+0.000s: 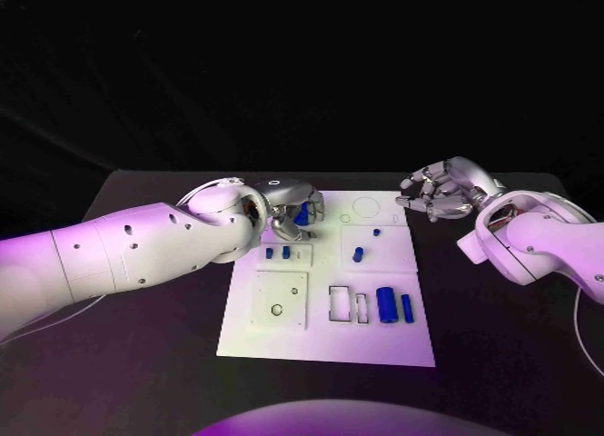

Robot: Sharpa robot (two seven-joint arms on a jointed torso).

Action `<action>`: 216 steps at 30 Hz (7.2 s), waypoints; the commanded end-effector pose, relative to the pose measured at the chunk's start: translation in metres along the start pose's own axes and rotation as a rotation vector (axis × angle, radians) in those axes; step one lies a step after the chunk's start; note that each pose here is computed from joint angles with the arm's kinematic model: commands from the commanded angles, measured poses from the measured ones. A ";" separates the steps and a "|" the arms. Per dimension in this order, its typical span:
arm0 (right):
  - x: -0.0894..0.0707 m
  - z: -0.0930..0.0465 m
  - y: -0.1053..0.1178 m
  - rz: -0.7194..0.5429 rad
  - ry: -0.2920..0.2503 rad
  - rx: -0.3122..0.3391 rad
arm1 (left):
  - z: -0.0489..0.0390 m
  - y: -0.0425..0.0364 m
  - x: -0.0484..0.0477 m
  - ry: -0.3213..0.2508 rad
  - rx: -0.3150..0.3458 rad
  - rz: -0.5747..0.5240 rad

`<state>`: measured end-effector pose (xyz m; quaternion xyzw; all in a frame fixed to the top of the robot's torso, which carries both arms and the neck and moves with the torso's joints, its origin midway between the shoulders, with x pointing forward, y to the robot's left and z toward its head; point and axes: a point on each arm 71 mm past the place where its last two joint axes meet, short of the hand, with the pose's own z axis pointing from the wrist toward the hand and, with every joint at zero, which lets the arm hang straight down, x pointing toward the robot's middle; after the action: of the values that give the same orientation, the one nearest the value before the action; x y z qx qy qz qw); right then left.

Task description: Assemble the parts on the task board

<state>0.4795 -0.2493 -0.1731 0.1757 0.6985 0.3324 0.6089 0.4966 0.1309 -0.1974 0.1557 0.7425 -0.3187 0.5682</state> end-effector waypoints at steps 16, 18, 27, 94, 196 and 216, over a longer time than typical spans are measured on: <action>0.000 0.001 0.004 0.000 -0.032 -0.034 | 0.0069 0.0065 0.0090 0.124 -0.050 0.173; 0.000 0.001 0.004 0.000 -0.032 -0.035 | 0.0080 0.0078 0.0087 0.121 -0.059 0.175; 0.001 0.001 0.005 -0.001 -0.029 -0.036 | 0.0126 0.0095 0.0077 0.099 -0.076 0.167; 0.003 0.001 0.005 -0.008 -0.009 -0.029 | 0.0222 0.0074 0.0184 0.127 -0.057 0.124; 0.003 0.002 0.001 -0.032 -0.003 -0.018 | -0.0176 0.0477 0.0064 0.161 -0.164 -0.004; 0.003 0.003 0.001 -0.033 -0.005 -0.019 | -0.0173 0.0486 0.0065 0.161 -0.175 -0.003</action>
<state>0.4816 -0.2473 -0.1743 0.1676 0.6932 0.3277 0.6196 0.5110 0.1789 -0.2149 0.1268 0.8084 -0.2416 0.5215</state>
